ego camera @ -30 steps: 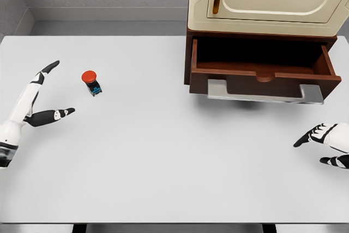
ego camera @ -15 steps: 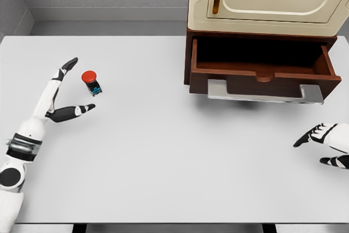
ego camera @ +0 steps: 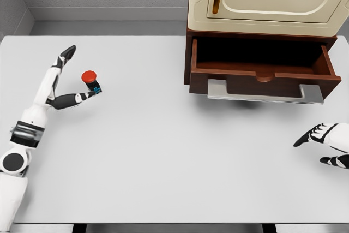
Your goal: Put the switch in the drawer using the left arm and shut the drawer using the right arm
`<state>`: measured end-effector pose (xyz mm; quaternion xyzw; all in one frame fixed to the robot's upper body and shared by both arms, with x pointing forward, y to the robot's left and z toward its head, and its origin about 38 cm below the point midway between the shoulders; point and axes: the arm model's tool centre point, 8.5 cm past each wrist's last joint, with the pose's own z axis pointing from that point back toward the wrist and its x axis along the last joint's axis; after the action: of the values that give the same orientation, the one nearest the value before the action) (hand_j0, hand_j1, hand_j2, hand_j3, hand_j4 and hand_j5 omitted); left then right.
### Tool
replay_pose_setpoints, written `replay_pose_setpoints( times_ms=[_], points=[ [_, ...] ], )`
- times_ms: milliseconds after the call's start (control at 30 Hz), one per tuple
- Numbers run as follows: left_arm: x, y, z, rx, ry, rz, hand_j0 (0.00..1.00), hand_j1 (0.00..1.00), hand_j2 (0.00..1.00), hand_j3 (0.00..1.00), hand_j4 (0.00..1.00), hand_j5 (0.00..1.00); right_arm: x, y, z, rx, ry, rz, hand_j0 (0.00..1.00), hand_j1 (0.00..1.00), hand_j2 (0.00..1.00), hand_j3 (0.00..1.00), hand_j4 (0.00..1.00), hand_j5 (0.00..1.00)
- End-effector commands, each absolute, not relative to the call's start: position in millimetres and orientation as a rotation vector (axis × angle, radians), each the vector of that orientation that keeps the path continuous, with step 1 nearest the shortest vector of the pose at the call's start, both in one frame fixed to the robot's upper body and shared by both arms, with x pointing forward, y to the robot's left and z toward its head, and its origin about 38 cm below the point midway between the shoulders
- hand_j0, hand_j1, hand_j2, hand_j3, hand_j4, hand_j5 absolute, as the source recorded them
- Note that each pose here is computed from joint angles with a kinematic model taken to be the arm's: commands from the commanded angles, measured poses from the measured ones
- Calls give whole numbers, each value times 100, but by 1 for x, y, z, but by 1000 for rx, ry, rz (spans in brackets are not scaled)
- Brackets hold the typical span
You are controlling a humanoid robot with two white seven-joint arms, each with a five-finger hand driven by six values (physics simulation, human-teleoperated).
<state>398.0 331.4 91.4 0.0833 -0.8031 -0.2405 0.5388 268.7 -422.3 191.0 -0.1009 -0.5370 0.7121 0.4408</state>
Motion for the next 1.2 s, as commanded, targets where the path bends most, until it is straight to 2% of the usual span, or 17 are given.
replay_pose_setpoints(
  times_ms=[0, 167, 400, 1067, 1167],
  points=[
    [398, 328, 84, 145, -1870, -566, 100, 100, 100, 100, 100, 100, 269, -422, 192, -250, -1337, 1763, 73, 73, 73, 73, 73, 73],
    [401, 328, 76, 132, -1783, -570, 100, 100, 100, 100, 100, 100, 270, -423, 192, -252, -1335, 1761, 73, 73, 73, 73, 73, 73],
    [411, 345, 86, 116, -1783, -512, 100, 100, 100, 100, 100, 100, 269, -423, 192, -250, -1337, 1761, 73, 73, 73, 73, 73, 73],
    [419, 339, 76, 87, -1683, -530, 100, 100, 100, 100, 100, 100, 269, -422, 191, -248, -1341, 1757, 74, 74, 74, 74, 74, 74],
    [419, 336, 74, 78, -1680, -535, 97, 97, 97, 97, 97, 97, 269, -422, 191, -249, -1343, 1755, 73, 73, 73, 73, 73, 73]
  ],
)
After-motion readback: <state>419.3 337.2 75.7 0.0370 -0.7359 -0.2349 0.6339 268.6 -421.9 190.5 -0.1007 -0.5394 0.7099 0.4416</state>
